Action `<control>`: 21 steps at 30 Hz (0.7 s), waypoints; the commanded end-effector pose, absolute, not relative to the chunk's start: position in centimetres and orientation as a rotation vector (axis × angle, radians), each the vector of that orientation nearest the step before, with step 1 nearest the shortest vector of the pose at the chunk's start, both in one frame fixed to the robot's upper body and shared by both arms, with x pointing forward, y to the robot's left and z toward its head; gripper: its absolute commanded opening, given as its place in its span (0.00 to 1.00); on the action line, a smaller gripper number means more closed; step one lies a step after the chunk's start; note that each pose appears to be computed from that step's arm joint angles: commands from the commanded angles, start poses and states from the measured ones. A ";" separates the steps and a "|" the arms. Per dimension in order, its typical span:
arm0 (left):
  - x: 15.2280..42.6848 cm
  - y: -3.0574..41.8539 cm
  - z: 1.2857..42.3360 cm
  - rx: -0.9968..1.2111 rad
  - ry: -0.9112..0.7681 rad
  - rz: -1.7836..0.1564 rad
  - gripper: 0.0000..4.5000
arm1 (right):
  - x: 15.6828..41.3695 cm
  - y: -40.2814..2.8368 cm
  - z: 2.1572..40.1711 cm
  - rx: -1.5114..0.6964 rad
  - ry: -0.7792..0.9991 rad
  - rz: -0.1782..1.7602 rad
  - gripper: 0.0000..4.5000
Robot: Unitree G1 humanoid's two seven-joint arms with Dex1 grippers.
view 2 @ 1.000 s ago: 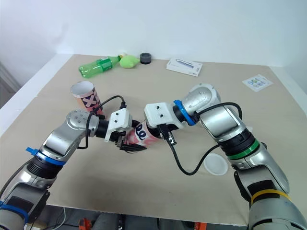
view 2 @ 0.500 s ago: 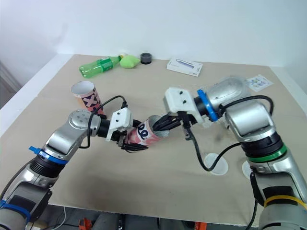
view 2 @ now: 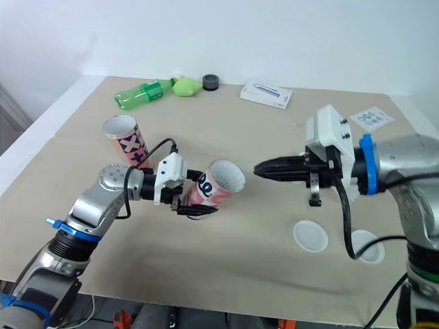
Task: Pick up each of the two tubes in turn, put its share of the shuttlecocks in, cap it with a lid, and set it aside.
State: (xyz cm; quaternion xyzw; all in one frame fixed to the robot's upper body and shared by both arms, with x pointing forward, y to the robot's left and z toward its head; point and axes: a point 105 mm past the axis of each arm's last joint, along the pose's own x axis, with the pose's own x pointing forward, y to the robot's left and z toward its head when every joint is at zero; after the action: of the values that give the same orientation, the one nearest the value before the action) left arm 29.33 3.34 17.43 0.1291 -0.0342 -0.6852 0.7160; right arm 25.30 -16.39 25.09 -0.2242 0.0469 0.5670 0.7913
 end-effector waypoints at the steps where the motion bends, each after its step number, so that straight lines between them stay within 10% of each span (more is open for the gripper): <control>1: 28.2 3.6 20.3 0.154 -0.212 -1.557 0.83 | 24.3 -17.4 26.0 -0.492 0.069 1.133 0.00; 21: 28.9 1.4 11.6 0.080 -0.309 -1.579 0.83 | 21.3 -21.5 22.7 -0.386 0.205 0.883 0.00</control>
State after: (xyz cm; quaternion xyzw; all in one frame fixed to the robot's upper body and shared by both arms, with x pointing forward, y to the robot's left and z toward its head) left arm 29.07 1.23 12.08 0.0059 -0.1286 -0.7041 0.6983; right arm 21.75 -21.50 21.72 -0.1670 0.1153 0.4310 0.8792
